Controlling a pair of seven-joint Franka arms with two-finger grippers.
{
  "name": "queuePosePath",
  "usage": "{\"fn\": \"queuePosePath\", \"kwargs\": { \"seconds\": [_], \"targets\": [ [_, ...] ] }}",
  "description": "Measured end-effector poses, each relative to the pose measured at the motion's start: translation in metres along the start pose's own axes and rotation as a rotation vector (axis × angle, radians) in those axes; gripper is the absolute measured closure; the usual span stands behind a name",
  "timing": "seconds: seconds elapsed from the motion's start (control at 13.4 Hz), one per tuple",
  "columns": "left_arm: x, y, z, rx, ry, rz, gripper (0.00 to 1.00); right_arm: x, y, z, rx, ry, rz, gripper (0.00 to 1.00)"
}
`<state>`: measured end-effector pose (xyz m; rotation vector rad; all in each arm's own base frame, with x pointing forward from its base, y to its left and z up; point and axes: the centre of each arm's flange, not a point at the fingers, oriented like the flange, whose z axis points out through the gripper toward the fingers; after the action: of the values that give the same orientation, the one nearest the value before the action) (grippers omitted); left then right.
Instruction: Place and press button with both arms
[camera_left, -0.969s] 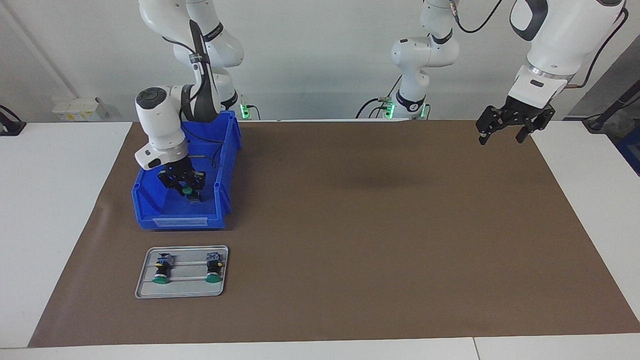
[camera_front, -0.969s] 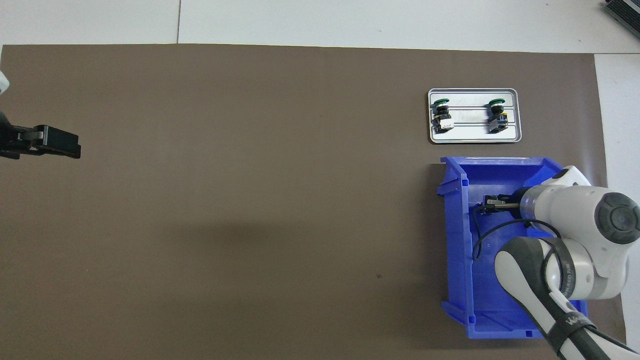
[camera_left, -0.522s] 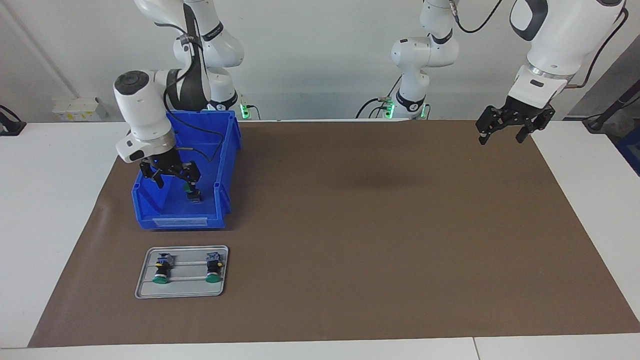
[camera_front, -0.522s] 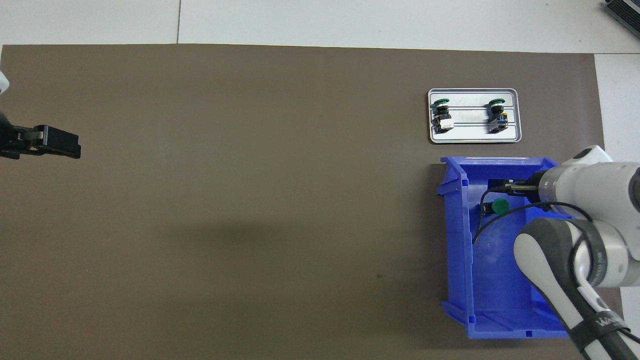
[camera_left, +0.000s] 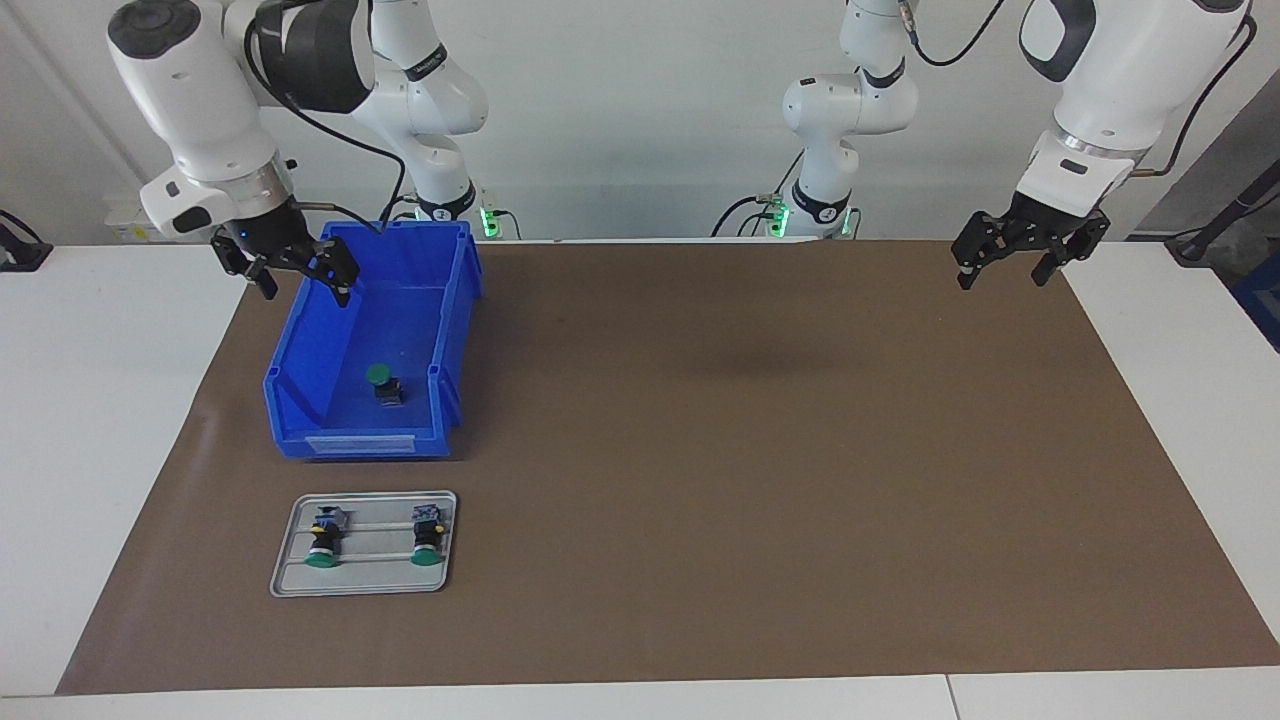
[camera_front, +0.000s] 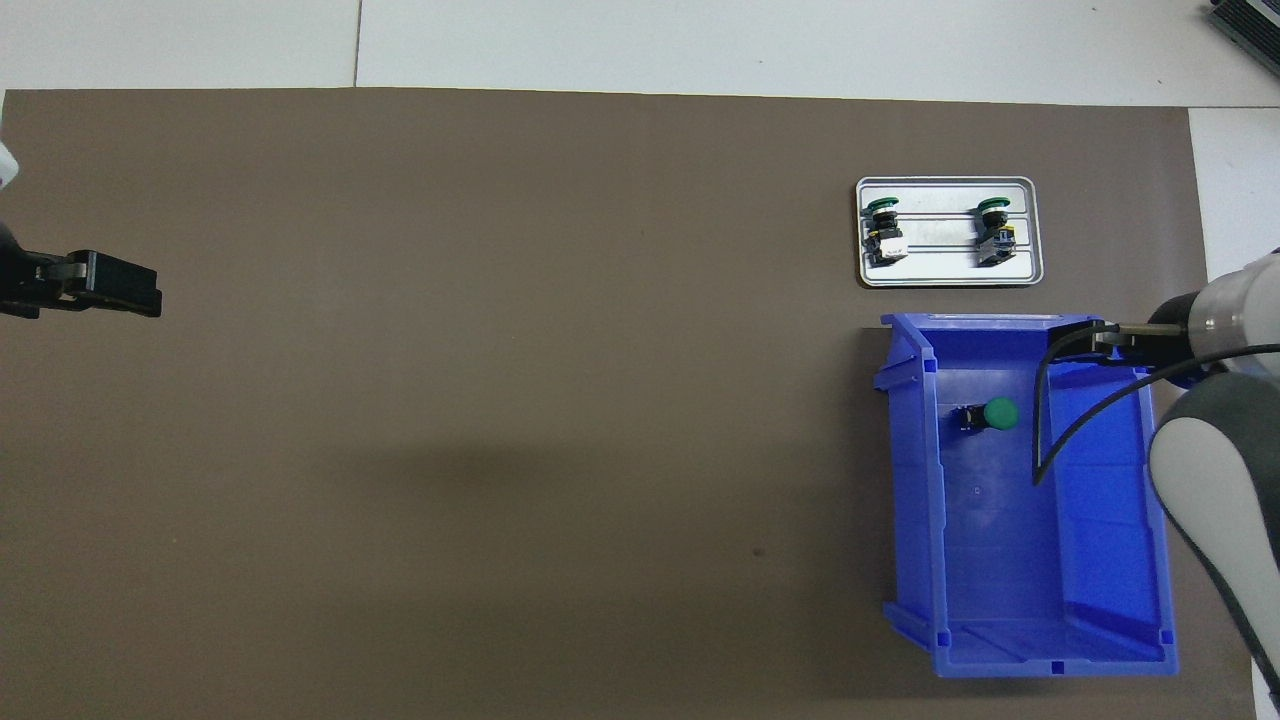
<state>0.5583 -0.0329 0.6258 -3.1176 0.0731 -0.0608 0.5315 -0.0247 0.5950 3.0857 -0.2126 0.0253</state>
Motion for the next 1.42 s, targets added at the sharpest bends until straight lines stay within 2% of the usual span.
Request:
{"fn": "queuePosePath", "kwargs": {
  "seconds": [0.15, 0.37, 0.67, 1.42],
  "targets": [
    [0.0, 0.0, 0.0, 0.0, 0.0, 0.0, 0.0, -0.001, 0.001, -0.024, 0.001, 0.016, 0.002, 0.0],
    [0.0, 0.0, 0.0, 0.0, 0.0, 0.0, 0.0, -0.003, 0.003, -0.046, 0.001, 0.004, 0.005, 0.0],
    [0.0, 0.0, 0.0, 0.0, 0.0, 0.0, 0.0, -0.002, 0.005, -0.03, -0.004, -0.046, 0.009, 0.0],
    [0.0, 0.0, 0.0, 0.0, 0.0, 0.0, 0.0, -0.002, -0.004, -0.029, 0.003, -0.047, -0.011, 0.0]
  ]
}}
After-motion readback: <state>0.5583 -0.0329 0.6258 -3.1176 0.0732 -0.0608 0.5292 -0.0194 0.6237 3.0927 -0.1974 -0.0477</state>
